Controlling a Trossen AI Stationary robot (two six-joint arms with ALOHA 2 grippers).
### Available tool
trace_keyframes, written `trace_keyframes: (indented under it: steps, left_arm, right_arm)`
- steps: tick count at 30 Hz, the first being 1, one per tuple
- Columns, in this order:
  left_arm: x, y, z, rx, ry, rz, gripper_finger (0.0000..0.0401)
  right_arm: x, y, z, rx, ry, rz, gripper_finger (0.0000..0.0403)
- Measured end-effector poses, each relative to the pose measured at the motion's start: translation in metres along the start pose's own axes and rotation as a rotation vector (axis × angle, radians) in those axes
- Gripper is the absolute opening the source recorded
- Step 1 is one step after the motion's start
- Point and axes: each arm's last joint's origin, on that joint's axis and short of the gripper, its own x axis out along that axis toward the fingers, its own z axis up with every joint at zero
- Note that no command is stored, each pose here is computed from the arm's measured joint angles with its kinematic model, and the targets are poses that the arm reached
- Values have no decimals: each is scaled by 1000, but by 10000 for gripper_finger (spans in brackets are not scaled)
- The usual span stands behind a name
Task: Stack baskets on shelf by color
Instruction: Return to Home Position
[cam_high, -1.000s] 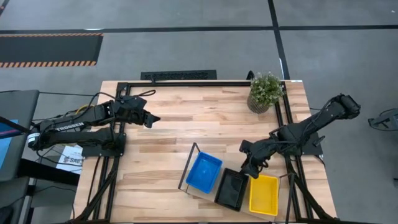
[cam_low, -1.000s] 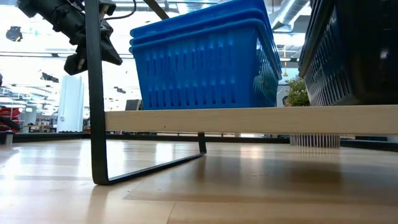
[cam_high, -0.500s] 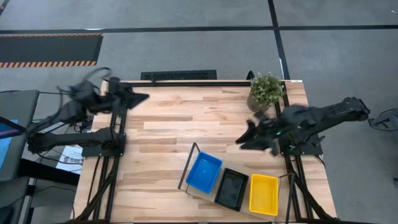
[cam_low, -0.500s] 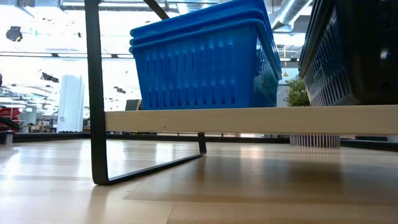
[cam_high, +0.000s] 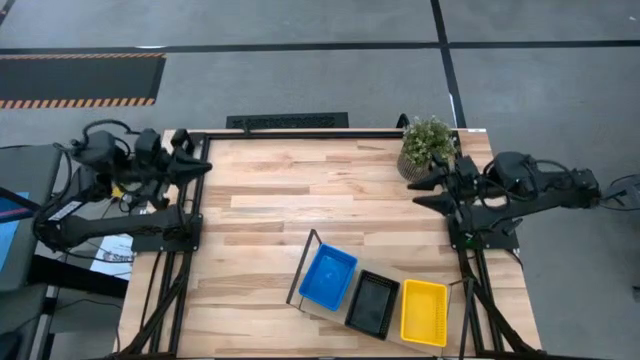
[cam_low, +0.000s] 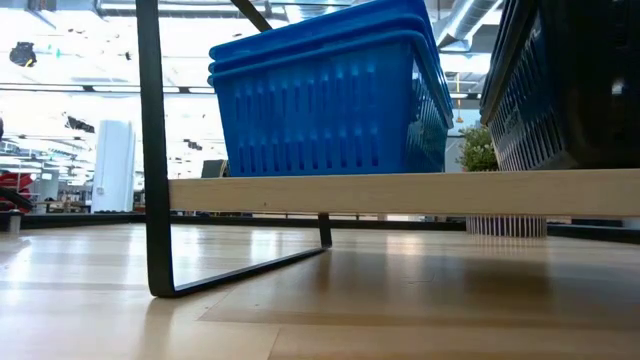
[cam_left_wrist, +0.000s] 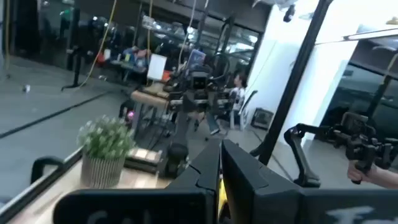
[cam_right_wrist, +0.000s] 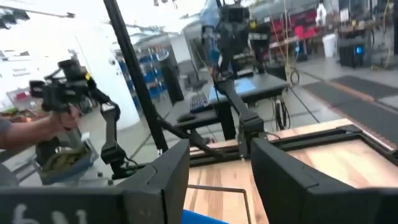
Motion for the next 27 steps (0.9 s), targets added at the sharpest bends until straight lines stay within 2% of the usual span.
trace_keyframes:
  steps: [7, 14, 19, 23, 25, 27]
  left_arm:
    - [-1, 18, -52, -33, -8, -3, 5]
    - [-5, 44, -130, -159, -41, -18, 5]
    - [-10, 57, -175, -208, -76, -29, 5]
    - [-10, 67, -202, -226, -71, -34, 5]
    - [-8, 72, -215, -247, -34, -19, 5]
    - [-7, 76, -223, -250, -30, -8, 5]
  right_arm:
    - [-39, -16, -48, 29, -138, 11, 189]
    - [-61, -28, -93, 60, -202, 33, 189]
    - [-52, -36, -123, 47, -170, 27, 185]
    - [-45, -45, -154, 49, -162, 28, 186]
    - [-44, -46, -158, 36, -186, 43, 188]
    - [-43, -47, -161, 32, -151, 36, 189]
